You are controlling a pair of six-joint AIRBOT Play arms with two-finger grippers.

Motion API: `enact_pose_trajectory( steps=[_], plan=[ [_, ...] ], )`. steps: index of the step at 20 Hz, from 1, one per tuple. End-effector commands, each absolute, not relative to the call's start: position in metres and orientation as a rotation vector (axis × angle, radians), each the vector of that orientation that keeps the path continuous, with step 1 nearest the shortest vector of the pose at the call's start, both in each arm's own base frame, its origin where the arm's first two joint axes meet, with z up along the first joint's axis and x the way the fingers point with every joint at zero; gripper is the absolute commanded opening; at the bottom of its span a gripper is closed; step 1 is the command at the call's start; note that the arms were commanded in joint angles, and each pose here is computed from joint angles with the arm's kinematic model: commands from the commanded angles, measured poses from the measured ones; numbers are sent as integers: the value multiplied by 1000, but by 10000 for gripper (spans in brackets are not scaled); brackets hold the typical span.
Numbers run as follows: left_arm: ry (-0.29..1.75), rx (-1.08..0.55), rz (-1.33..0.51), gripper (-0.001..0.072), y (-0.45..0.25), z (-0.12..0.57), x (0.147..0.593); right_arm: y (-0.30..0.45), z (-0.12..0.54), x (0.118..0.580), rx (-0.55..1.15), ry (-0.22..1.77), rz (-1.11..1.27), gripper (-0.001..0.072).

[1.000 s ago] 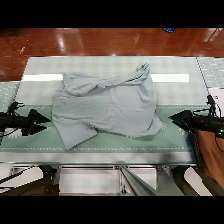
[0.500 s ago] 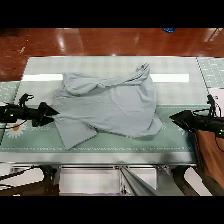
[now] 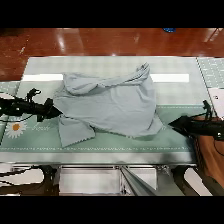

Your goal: Fold the shirts.

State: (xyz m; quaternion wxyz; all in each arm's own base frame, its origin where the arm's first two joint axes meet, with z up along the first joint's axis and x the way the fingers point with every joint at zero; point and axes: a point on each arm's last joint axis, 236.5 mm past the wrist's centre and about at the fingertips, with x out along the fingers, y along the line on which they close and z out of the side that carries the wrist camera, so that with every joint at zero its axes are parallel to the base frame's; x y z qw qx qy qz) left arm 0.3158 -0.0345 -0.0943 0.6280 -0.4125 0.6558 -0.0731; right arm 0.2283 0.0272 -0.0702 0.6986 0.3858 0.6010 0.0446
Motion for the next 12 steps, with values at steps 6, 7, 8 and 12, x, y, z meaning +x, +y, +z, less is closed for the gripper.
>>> enact_pose_trajectory(
  steps=[6,7,8,12],
  plan=[
    [1522,-944,-197,19,-39,-90,313,76,-106,237,922,1432,145,407],
    [1522,-944,-197,19,-39,-90,313,82,-110,241,929,1432,148,407],
    [1522,-944,-197,19,-39,-90,313,87,-113,247,928,1428,148,406],
    [1528,-936,-224,19,-40,-85,312,105,-109,267,849,1415,234,19]
  ],
)
